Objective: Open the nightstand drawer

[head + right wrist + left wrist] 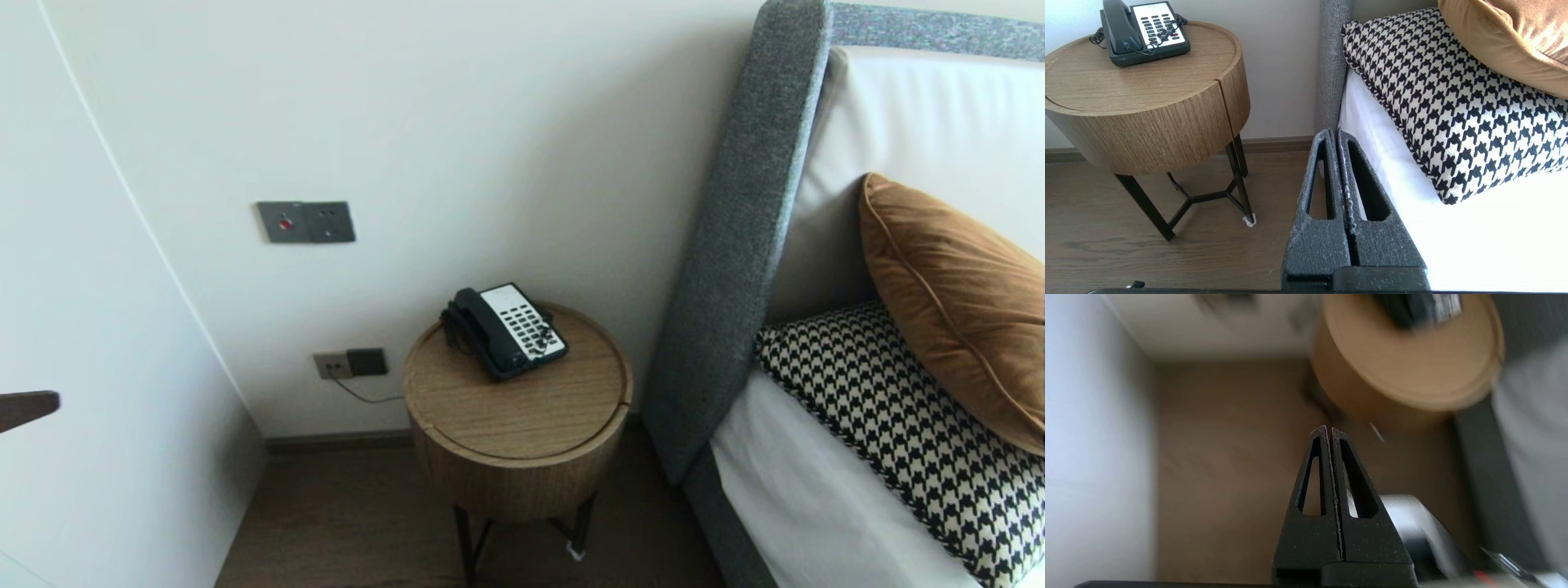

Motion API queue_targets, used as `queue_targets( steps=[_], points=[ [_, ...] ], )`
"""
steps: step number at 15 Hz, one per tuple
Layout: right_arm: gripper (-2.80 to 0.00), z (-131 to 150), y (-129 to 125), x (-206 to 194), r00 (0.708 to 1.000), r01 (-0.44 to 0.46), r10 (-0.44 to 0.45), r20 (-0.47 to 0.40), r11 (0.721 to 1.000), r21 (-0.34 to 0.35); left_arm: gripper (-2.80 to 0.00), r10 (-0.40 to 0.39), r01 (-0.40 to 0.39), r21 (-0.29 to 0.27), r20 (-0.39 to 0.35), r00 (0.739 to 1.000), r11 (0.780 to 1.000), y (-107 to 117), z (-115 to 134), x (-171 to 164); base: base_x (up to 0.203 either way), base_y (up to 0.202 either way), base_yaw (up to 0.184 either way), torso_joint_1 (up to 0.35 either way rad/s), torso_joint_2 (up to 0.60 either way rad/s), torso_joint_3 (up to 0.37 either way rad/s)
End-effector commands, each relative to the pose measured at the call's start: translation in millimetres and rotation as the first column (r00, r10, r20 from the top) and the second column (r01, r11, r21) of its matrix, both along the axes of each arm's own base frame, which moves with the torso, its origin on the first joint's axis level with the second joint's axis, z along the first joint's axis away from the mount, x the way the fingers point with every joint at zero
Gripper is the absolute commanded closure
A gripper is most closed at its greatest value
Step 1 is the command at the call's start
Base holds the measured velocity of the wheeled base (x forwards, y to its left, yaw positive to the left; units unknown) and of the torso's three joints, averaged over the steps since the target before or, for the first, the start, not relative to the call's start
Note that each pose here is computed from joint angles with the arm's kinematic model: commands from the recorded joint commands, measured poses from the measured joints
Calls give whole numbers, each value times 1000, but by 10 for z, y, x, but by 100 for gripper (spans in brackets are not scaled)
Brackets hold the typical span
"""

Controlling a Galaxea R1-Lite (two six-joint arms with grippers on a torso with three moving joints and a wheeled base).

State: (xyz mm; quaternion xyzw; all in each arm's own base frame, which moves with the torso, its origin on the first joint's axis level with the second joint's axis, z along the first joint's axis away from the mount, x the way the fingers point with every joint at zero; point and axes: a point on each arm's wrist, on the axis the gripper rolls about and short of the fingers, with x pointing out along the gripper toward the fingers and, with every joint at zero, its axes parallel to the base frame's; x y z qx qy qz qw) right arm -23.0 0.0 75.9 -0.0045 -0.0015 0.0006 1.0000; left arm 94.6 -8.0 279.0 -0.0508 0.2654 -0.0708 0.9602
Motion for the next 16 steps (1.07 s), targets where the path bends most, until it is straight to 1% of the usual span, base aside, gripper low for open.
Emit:
queue_targets(
  steps=[1,3,4,6,7,11,13,16],
  points=[
    [0,-2,0,-4,1000,0,0,5,1000,0,0,-70,56,-66,-244,967,996,-194,-178,627,0,0,0,0,0,0],
    [0,-2,0,-4,1000,0,0,5,1000,0,0,-160,127,-120,-334,929,985,-467,-267,793,0,0,0,0,0,0],
    [0,-2,0,-4,1000,0,0,5,1000,0,0,-185,142,-142,-366,912,980,-589,-300,870,0,0,0,0,0,0],
    [0,-2,0,-4,1000,0,0,5,1000,0,0,-208,144,-174,-437,875,974,-827,-402,1055,0,0,0,0,0,0],
    [0,-2,0,-4,1000,0,0,5,1000,0,0,-224,156,-180,-465,857,971,-947,-454,1118,0,0,0,0,0,0],
    [0,-2,0,-4,1000,0,0,5,1000,0,0,-272,209,-175,-544,794,962,-1300,-666,1310,0,0,0,0,0,0],
    [0,-2,0,-4,1000,0,0,5,1000,0,0,-286,228,-174,-590,755,958,-1487,-834,1400,0,0,0,0,0,0],
    [0,-2,0,-4,1000,0,0,5,1000,0,0,-329,260,-201,-615,717,944,-1707,-998,1473,0,0,0,0,0,0]
  ],
)
